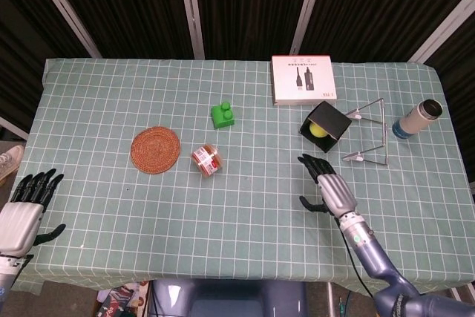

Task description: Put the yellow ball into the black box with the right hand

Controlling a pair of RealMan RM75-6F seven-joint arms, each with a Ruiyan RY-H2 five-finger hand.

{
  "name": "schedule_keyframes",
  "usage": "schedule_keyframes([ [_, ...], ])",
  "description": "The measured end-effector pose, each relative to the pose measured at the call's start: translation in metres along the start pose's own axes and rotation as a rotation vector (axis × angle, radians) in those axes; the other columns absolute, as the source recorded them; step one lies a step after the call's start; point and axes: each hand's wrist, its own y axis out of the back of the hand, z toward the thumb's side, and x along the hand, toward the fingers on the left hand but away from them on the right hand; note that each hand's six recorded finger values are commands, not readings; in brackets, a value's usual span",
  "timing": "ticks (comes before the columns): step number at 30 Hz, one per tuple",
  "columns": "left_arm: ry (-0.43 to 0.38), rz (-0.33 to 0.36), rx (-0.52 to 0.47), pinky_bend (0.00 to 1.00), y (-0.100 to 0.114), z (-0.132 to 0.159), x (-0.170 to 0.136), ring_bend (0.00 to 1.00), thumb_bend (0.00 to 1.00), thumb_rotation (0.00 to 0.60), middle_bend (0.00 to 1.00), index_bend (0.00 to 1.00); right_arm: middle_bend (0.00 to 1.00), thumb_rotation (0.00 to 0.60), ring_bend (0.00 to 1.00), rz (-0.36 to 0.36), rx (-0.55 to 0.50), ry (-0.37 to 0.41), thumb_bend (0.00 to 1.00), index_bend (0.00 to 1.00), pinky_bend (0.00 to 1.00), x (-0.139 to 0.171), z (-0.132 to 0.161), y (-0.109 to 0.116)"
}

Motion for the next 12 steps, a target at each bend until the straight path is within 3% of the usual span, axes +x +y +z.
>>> schedule_keyframes([
  [6,-0.001,-0.021,-0.001,0.0,0.0,-0.001,-0.006,0.0,0.15,0.6,0.0,0.0,0.0,0.6,0.0,-0.095,0.137,-0.058,0.39,0.0,0.0,0.084,-0.017,0.024],
  [12,-0.01,-0.014,0.002,0.0,0.002,0.0,-0.015,0.0,0.15,0.6,0.0,0.0,0.0,0.6,0.0,-0.206,0.315,-0.181,0.39,0.0,0.0,0.16,-0.037,0.047],
])
